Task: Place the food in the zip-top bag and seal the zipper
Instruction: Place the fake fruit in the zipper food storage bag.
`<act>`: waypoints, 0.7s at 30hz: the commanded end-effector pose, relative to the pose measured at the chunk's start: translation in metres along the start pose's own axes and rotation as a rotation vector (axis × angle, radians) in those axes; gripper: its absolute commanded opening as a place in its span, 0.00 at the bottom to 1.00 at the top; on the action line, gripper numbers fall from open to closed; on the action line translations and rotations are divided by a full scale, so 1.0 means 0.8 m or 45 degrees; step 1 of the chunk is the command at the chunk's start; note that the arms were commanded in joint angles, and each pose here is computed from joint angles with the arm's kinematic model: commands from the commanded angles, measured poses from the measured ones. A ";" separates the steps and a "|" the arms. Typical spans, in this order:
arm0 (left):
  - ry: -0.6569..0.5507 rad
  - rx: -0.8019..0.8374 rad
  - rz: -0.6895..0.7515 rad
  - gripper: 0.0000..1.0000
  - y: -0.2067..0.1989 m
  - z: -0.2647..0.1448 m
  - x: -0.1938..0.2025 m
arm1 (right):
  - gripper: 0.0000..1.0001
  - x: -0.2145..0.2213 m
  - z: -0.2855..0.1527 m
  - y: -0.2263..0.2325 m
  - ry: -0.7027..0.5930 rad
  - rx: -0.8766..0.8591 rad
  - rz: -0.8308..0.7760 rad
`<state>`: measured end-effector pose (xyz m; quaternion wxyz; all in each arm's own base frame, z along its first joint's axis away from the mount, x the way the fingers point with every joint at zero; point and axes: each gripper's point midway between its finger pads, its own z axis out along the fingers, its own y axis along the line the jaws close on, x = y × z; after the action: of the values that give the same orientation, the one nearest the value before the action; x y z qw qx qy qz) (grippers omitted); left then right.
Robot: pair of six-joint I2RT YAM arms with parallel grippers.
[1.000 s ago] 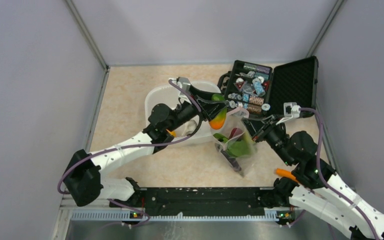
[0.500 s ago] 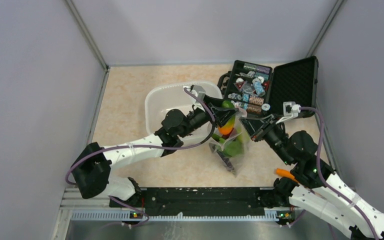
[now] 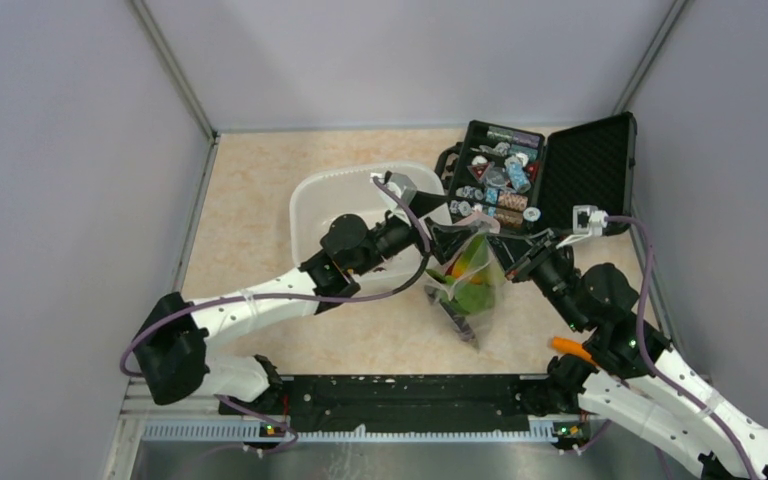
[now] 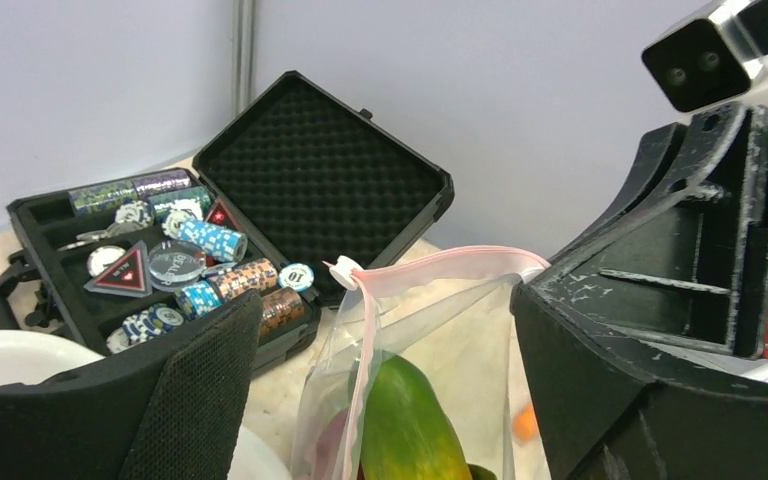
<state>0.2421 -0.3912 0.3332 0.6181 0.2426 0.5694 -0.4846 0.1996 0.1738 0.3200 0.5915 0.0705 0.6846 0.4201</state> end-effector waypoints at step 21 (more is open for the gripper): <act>0.640 -0.367 0.071 0.75 0.046 -0.104 0.057 | 0.00 0.000 0.018 0.013 -0.005 -0.034 0.002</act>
<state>0.2296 -0.3279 0.2752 0.5166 0.2834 0.7378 -0.3293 0.2084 0.1837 0.3098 0.5826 0.0668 0.6989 0.4094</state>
